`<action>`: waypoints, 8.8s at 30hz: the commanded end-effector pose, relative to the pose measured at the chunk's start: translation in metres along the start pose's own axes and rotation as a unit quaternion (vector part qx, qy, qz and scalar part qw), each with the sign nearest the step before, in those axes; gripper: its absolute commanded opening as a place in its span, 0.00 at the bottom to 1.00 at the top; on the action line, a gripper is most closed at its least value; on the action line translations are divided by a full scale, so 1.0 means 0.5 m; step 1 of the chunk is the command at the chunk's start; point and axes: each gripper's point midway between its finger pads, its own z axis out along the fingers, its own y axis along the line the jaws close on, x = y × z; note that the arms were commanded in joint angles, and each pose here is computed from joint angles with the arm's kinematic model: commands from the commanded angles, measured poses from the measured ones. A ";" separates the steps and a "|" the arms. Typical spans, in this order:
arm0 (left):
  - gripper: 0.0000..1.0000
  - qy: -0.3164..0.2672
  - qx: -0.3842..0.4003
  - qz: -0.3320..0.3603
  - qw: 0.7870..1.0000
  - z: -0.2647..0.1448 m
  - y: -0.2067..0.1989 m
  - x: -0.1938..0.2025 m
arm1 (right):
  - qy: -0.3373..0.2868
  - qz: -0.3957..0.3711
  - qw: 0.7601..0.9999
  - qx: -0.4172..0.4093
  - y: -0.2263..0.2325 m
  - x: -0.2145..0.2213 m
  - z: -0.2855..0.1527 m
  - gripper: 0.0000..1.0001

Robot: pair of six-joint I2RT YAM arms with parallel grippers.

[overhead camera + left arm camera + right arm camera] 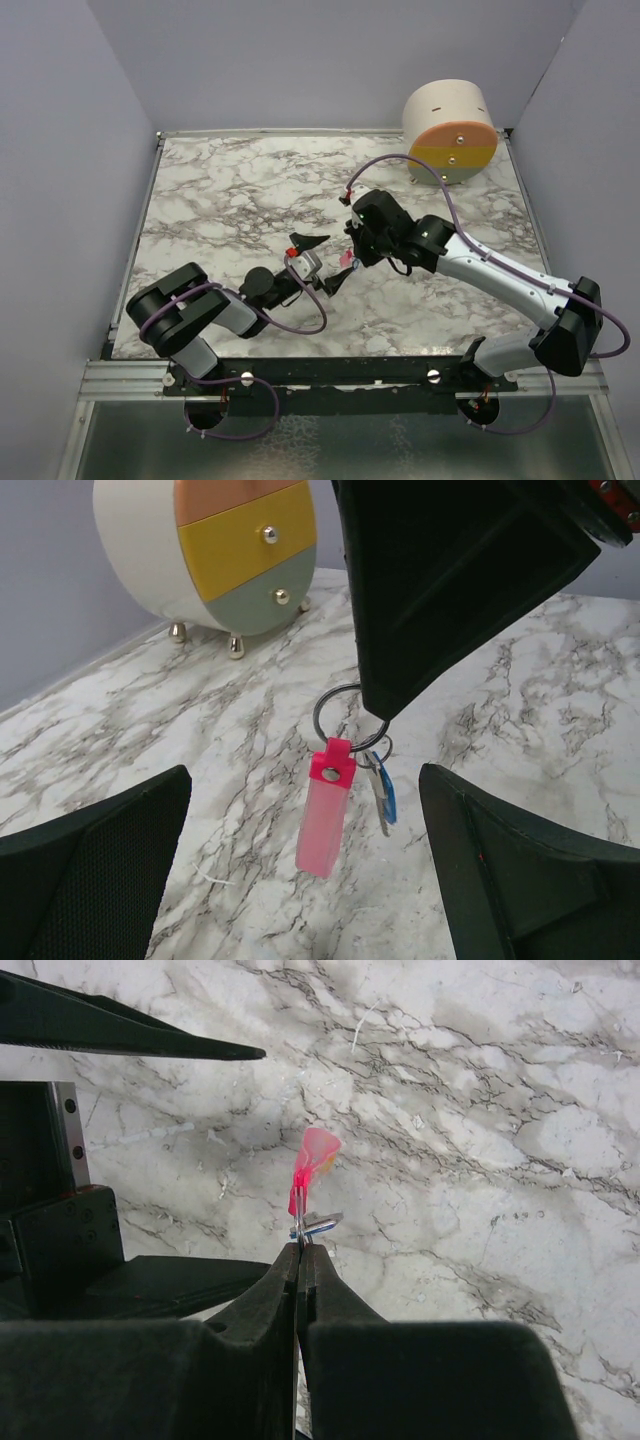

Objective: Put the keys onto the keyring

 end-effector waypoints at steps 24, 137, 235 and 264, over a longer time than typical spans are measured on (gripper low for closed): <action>0.99 -0.085 -0.084 0.038 0.992 0.052 0.079 -0.067 | -0.017 -0.002 1.000 -0.018 0.011 -0.018 -0.019 0.01; 0.10 -0.074 -0.064 -0.014 0.995 0.041 0.041 -0.048 | -0.091 0.053 0.994 -0.017 0.023 -0.099 -0.008 0.01; 0.00 -0.026 -0.066 -0.047 0.996 0.036 0.066 -0.105 | -0.148 0.072 0.986 -0.005 0.014 -0.156 -0.024 0.26; 0.00 0.239 0.113 -0.057 0.963 0.072 0.064 -0.092 | -0.191 0.082 0.972 0.108 -0.102 -0.083 -0.078 0.28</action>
